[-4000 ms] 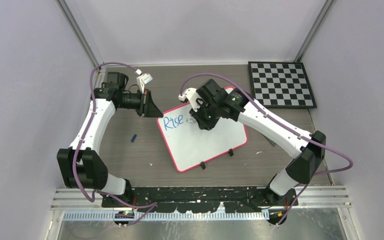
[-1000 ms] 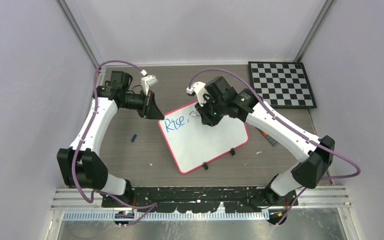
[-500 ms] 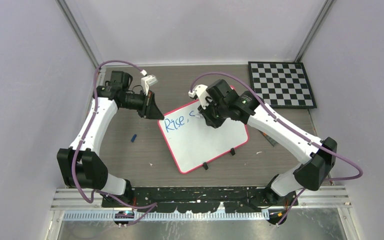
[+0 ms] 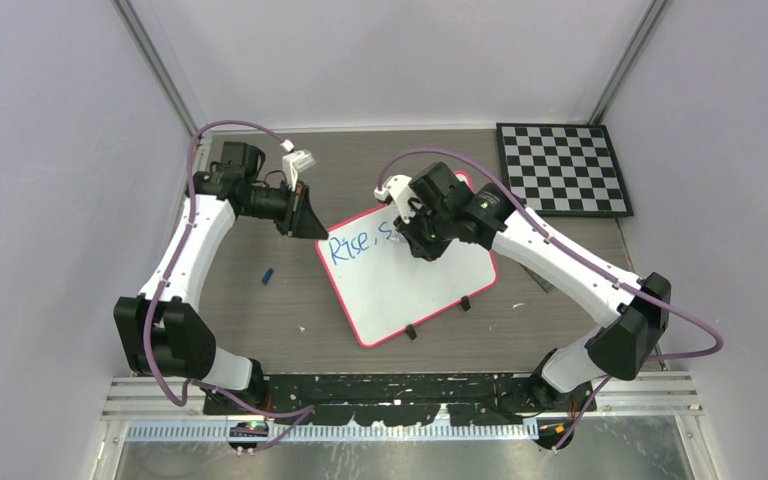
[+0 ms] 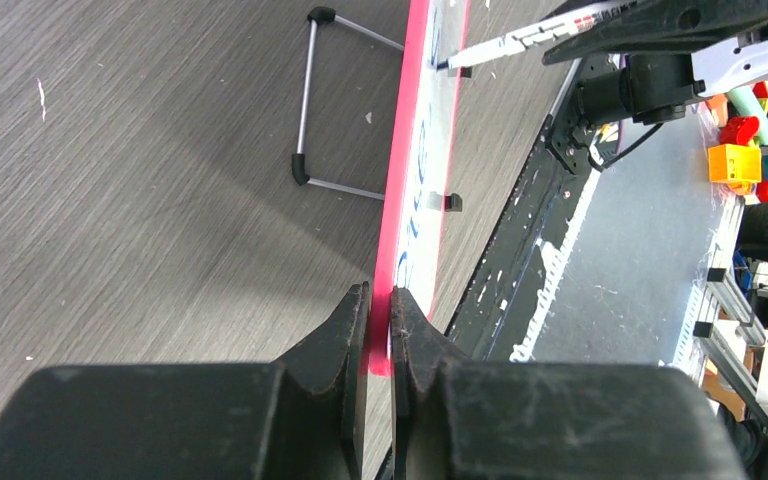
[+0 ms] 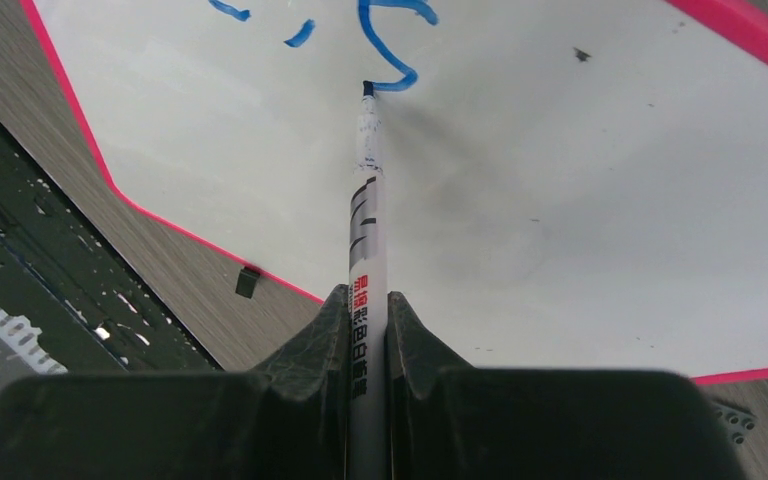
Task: Write a sentence on the whiteboard
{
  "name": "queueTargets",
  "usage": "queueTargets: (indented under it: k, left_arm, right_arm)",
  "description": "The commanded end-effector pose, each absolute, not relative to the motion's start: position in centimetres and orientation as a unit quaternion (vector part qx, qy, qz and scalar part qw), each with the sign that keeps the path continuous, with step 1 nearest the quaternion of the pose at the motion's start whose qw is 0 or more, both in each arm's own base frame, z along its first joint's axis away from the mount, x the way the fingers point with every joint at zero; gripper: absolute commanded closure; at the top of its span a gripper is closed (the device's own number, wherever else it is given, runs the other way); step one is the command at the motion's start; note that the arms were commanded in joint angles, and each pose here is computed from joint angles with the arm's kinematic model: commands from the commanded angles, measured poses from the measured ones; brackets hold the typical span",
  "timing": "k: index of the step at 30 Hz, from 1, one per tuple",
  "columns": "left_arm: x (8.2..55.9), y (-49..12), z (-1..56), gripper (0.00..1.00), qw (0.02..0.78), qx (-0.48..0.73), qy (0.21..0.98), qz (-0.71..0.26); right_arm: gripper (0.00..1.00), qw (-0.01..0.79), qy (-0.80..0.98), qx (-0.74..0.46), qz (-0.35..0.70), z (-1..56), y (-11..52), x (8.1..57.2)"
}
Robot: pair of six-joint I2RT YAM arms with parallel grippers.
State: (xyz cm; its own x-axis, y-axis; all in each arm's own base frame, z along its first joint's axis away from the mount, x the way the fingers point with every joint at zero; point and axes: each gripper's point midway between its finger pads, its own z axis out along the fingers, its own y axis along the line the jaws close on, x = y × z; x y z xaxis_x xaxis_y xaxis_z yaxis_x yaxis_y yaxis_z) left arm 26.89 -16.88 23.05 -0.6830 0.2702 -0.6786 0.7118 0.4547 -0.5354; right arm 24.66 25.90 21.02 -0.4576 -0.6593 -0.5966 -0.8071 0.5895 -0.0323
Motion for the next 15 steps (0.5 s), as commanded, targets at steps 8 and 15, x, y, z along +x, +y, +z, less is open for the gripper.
queueTargets:
  k: [8,15]
  left_arm:
    - [25.8,-17.6,22.8,1.0,0.243,0.313,0.809,-0.433]
    - [25.7,-17.6,22.8,1.0,0.238,0.318,0.808,-0.436]
  right_arm:
    - [1.0,0.308,0.82,-0.449,0.176,24.3,28.2,24.1]
    - [1.0,0.341,0.82,-0.424,0.181,27.1,25.8,25.1]
